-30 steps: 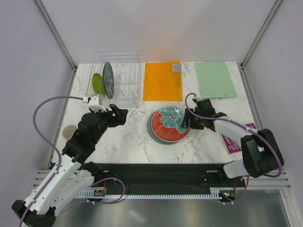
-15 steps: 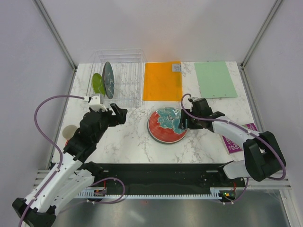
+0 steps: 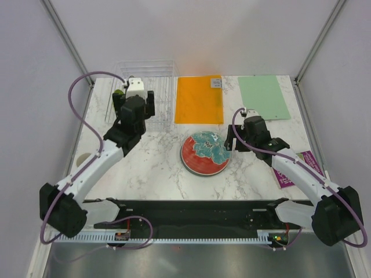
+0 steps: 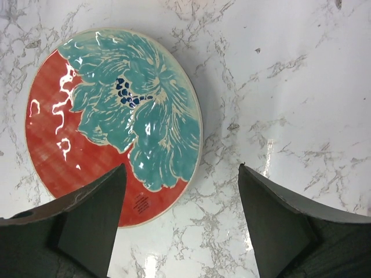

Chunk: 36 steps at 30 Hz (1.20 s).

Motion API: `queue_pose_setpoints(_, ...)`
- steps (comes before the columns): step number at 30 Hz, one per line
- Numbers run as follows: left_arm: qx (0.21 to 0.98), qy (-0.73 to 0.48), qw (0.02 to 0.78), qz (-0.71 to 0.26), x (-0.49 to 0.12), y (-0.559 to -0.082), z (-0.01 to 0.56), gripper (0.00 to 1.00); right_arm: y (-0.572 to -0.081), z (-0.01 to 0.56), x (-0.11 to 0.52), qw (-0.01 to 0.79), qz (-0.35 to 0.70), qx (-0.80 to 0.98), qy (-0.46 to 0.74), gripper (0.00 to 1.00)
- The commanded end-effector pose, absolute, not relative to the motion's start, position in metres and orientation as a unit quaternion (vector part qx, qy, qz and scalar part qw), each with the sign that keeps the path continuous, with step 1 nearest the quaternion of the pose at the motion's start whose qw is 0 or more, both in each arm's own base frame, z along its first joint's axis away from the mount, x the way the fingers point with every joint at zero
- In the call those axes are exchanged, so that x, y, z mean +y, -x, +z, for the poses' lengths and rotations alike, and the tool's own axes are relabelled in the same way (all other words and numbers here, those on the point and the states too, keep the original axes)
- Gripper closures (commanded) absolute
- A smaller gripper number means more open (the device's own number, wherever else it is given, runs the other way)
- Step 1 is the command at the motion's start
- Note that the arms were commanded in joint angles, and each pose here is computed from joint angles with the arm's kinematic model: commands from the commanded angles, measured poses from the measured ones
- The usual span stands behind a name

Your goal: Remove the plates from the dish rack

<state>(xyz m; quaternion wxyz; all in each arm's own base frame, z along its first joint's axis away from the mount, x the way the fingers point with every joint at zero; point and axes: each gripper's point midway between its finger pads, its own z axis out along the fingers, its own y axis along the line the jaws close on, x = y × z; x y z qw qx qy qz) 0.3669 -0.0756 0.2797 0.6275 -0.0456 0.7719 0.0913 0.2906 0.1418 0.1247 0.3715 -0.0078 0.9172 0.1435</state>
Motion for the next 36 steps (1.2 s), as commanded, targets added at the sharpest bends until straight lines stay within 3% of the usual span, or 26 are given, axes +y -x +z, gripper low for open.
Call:
queue_pose_setpoints(1, 0.741, 0.044, 0.647, 0.175, -0.058, -0.408, 0.317, 0.00, -0.296, 0.135, 0.139, 0.383, 0.129, 0.915, 0.016, 0.15)
queue_pose_setpoints(12, 0.790, 0.067, 0.580, 0.189, -0.030, -0.487, 0.273, 0.01, -0.305, 0.119, 0.131, 0.371, 0.091, 0.924, 0.030, 0.11)
queue_pose_setpoints(18, 0.804, 0.072, 0.552, 0.209, -0.023, -0.505, 0.247, 0.13, -0.307, 0.122, 0.127, 0.376, 0.085, 0.922, 0.027, 0.11)
queue_pose_setpoints(20, 0.811, 0.079, 0.545, 0.200, -0.023, -0.508, 0.236, 0.22, -0.307, 0.126, 0.125, 0.381, 0.083, 0.920, 0.026, 0.10)
queue_pose_setpoints(24, 0.822, 0.086, 0.525, 0.202, -0.018, -0.514, 0.218, 0.25, -0.307, 0.133, 0.122, 0.389, 0.083, 0.917, 0.024, 0.09)
queue_pose_setpoints(28, 0.833, 0.090, 0.501, 0.218, -0.012, -0.517, 0.201, 0.46, -0.307, 0.137, 0.120, 0.393, 0.084, 0.916, 0.023, 0.09)
queue_pose_setpoints(29, 0.835, 0.092, 0.496, 0.219, -0.011, -0.518, 0.197, 0.55, -0.307, 0.137, 0.120, 0.393, 0.083, 0.916, 0.022, 0.09)
queue_pose_setpoints(31, 0.836, 0.093, 0.493, 0.221, -0.010, -0.518, 0.194, 0.85, -0.306, 0.137, 0.119, 0.392, 0.083, 0.916, 0.022, 0.09)
queue_pose_setpoints(32, 0.837, 0.094, 0.492, 0.221, -0.010, -0.518, 0.194, 0.93, -0.307, 0.137, 0.119, 0.392, 0.083, 0.916, 0.021, 0.09)
queue_pose_setpoints(33, 0.836, 0.097, 0.493, 0.222, -0.009, -0.517, 0.194, 0.98, -0.306, 0.137, 0.119, 0.391, 0.084, 0.916, 0.021, 0.09)
queue_pose_setpoints(36, 0.832, 0.105, 0.496, 0.227, -0.006, -0.514, 0.200, 0.98, -0.306, 0.137, 0.118, 0.391, 0.084, 0.916, 0.020, 0.10)
